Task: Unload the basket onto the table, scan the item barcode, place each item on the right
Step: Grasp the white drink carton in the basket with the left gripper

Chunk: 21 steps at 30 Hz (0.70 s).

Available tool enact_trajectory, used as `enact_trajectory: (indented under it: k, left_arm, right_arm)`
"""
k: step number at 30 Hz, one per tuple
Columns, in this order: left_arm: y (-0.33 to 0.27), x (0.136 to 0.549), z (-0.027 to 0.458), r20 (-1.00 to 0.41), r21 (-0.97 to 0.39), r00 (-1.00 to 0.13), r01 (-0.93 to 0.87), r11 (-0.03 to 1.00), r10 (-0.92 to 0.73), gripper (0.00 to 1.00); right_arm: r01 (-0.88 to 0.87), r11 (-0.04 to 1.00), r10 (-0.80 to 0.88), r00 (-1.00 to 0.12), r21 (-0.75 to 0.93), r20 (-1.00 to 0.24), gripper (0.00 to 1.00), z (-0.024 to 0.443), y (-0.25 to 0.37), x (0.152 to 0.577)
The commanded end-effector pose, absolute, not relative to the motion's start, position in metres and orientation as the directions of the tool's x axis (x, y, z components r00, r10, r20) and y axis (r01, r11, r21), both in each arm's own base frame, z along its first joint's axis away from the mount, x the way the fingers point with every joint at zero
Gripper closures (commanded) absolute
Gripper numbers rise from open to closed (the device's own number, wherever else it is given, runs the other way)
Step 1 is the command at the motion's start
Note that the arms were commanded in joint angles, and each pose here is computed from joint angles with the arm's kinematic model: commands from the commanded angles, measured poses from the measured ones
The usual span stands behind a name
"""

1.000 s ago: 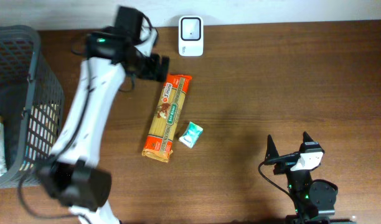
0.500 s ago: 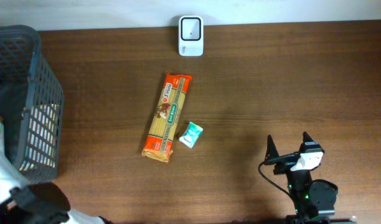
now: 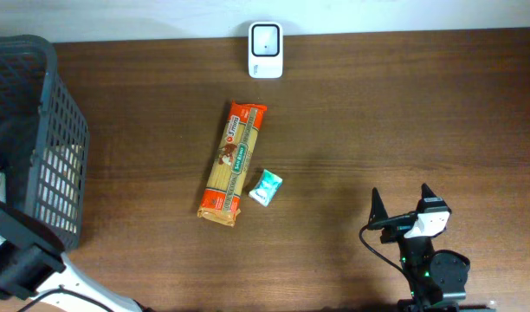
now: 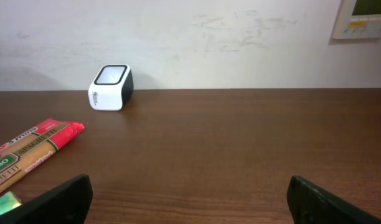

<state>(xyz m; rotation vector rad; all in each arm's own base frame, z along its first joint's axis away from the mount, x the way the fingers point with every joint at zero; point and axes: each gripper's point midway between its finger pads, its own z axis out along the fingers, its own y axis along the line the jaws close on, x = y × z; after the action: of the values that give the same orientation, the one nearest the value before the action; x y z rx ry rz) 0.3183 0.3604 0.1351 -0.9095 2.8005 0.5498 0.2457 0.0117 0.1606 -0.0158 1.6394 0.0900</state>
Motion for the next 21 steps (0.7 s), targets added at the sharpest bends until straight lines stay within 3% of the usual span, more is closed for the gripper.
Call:
enact_trajectory:
  k: [1,8,10,13,18,21]
  left_arm:
    - [0.367,0.311,0.099,-0.159,0.305,-0.828,-0.559,0.771,-0.537,0.16]
    - [0.368,0.297,0.029,0.013,0.338,-0.834,-0.516,0.787,-0.552,0.34]
    - [0.366,0.295,0.02,0.034,0.334,-0.833,-0.511,0.792,-0.552,0.52]
    - [0.366,0.296,0.018,0.036,0.33,-0.833,-0.511,0.794,-0.552,0.97]
    - [0.348,0.321,0.039,-0.019,0.269,-0.847,-0.517,0.813,-0.532,1.0]
    - [0.343,0.355,0.137,-0.263,0.268,-0.825,-0.56,0.784,-0.5,1.0]
  right_arm:
    - [-0.05,0.998,0.038,-0.071,0.041,-0.997,0.01,0.158,0.008,0.246]
    - [-0.05,0.998,0.038,-0.071,0.041,-0.997,0.01,0.158,0.008,0.246]
    - [-0.05,0.998,0.038,-0.071,0.041,-0.997,0.01,0.158,0.008,0.246]
    - [-0.05,0.998,0.038,-0.071,0.041,-0.997,0.01,0.158,0.008,0.246]
    - [-0.049,0.998,0.038,-0.071,0.041,-0.997,0.01,0.158,0.008,0.246]
    - [-0.049,0.998,0.038,-0.071,0.041,-0.997,0.01,0.158,0.008,0.246]
